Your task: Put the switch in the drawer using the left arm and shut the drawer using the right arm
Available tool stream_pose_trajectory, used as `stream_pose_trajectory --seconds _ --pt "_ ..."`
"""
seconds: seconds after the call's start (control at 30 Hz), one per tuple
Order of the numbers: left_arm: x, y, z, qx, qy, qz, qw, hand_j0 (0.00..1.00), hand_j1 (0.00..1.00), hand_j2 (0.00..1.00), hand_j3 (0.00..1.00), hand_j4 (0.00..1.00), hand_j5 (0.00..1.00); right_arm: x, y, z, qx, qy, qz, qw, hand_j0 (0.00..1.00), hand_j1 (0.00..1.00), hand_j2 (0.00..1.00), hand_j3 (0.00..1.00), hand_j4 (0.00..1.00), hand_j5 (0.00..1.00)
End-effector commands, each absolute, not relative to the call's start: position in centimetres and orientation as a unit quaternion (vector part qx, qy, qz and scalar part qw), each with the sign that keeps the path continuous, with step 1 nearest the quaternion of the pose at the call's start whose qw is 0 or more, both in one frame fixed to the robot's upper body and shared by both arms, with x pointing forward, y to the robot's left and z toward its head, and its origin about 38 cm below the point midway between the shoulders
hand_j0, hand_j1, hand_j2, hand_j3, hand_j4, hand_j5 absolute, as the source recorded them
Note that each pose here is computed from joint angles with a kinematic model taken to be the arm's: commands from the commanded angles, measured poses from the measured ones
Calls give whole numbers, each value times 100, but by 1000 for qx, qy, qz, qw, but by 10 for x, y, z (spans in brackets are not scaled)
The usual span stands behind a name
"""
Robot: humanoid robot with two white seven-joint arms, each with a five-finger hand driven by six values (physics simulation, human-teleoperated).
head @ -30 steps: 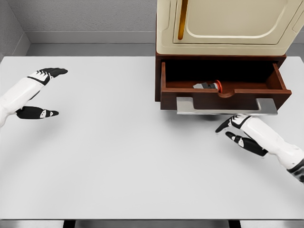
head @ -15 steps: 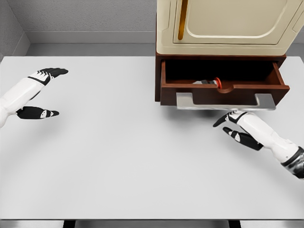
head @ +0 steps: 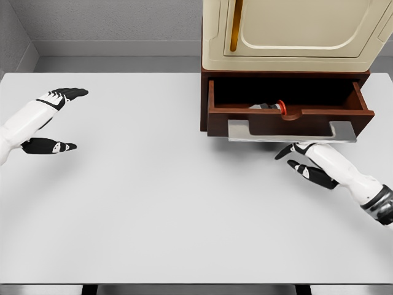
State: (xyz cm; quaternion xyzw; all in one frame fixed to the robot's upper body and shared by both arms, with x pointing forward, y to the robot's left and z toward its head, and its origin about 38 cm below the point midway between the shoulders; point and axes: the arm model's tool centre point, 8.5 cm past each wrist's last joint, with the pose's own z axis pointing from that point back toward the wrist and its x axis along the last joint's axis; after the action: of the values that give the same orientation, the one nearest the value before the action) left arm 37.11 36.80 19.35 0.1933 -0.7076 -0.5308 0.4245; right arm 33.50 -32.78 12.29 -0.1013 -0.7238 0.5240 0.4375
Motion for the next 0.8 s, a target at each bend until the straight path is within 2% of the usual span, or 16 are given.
stream_pose_trajectory --seconds 0.0,0.77 --pt "371 368 194 192 -710 -528 425 100 100 100 100 100 100 335 -328 118 -95 -724 517 447 52 52 52 52 52 52" --pt "371 368 195 191 -712 -527 424 100 100 100 100 100 100 362 -327 113 -100 -726 505 457 52 52 52 52 52 52"
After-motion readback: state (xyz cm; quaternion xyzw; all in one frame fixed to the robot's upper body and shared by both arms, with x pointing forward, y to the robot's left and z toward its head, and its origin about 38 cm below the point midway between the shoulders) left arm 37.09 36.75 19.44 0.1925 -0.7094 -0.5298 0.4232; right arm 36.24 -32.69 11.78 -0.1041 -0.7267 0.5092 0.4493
